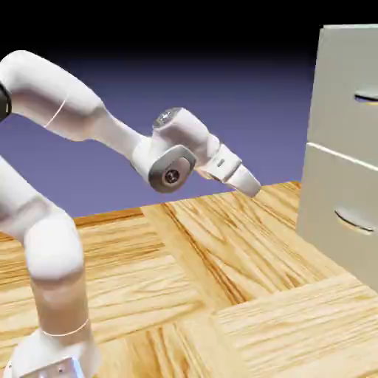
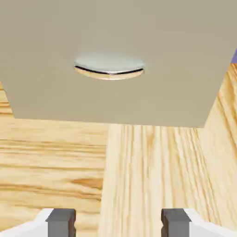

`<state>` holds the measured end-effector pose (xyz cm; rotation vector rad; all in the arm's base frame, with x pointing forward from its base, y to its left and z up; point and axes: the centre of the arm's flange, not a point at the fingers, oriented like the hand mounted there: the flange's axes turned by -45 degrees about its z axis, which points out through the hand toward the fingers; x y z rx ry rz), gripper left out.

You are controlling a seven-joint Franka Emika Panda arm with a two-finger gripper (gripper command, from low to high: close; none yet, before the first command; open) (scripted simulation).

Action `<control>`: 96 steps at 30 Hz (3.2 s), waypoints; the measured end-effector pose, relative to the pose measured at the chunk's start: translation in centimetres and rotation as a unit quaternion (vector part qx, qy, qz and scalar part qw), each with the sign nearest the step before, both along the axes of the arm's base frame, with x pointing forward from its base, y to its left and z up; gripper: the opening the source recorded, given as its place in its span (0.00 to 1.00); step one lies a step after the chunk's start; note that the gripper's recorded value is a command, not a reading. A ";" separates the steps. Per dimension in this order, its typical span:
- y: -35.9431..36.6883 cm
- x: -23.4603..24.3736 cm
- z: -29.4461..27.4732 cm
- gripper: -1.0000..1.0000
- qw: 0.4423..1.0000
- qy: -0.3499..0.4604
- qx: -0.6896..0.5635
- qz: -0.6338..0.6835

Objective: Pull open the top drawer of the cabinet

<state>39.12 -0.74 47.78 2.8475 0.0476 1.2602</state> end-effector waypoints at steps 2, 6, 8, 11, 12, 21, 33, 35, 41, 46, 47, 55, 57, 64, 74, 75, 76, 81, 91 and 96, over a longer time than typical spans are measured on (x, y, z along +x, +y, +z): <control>-1.9 0.0 3.3 0.50 0.999 -0.030 -0.005 -0.019; -5.1 -0.9 9.7 0.50 0.994 -0.090 -0.020 -0.053; -6.3 -1.7 12.9 0.50 0.990 -0.120 -0.031 -0.067; -7.5 -3.3 17.4 0.50 0.982 -0.163 -0.051 -0.084; -7.8 -3.8 18.9 0.50 0.978 -0.177 -0.058 -0.089; -6.0 -8.8 30.1 0.50 0.938 -0.290 -0.154 -0.107; 4.5 -8.4 37.9 0.50 0.860 -0.377 -0.339 -0.061; 6.5 -7.1 38.1 0.50 0.845 -0.381 -0.373 -0.046; 11.8 -0.8 37.0 0.50 0.797 -0.379 -0.470 0.009; 14.3 6.6 33.6 0.50 0.759 -0.359 -0.539 0.065; 14.6 8.3 32.7 0.50 0.751 -0.354 -0.552 0.077; 12.4 22.2 22.4 0.50 0.700 -0.301 -0.623 0.176; 10.7 25.6 19.0 0.50 0.690 -0.287 -0.633 0.200; 4.7 33.3 10.0 0.50 0.674 -0.256 -0.645 0.254; 4.7 37.7 9.9 0.00 0.674 -0.256 -0.645 0.254; 4.7 37.7 9.9 0.00 0.674 -0.256 -0.645 0.254; 4.7 37.3 9.9 0.00 0.674 -0.256 -0.645 0.254; 4.7 34.8 9.9 0.00 0.674 -0.256 -0.645 0.255; 4.7 28.1 9.9 0.00 0.674 -0.255 -0.645 0.255; 4.7 23.9 9.9 0.00 0.674 -0.255 -0.645 0.255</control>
